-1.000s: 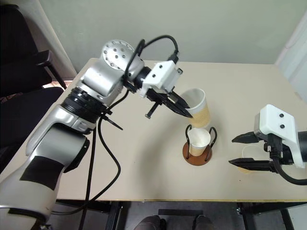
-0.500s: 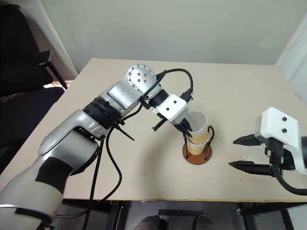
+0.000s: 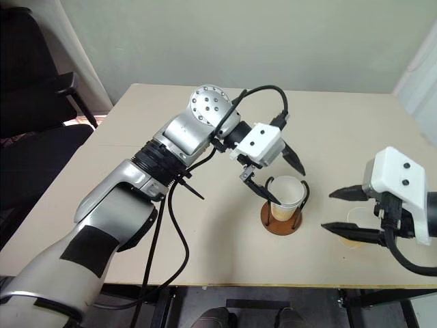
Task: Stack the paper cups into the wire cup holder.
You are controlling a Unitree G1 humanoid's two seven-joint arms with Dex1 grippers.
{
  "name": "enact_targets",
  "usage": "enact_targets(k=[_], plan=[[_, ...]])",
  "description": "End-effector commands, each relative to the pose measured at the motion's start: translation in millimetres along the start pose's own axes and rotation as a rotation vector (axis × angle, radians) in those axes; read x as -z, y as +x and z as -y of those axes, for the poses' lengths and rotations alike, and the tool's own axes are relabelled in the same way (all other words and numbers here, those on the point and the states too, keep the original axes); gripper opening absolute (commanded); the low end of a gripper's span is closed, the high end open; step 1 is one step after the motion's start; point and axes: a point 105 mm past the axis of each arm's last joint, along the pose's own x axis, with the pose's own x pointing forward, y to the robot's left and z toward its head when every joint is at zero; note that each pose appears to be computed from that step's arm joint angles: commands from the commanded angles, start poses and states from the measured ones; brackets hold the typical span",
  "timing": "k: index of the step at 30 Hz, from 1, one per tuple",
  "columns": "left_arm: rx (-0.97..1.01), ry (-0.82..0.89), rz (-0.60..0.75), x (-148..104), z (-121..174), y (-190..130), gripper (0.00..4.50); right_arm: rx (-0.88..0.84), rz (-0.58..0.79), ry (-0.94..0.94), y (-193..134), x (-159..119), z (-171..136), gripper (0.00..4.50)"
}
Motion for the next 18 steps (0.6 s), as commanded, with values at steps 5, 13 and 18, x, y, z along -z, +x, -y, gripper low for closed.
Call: enact_targets(k=[5,13,18], plan=[[-0.188,-0.084,0.024,2,-7,-53,4.50,0.111,-0.245,0.047,-3,43,10,3.35],[-0.239,-0.214,-0.052,38,29,-78,4.50,0.072,-0.409,0.004,-1,78,10,4.46],[-0.229,-0.241,-0.081,44,41,-79,4.50,0.053,-0.449,-0.043,5,91,17,4.46]])
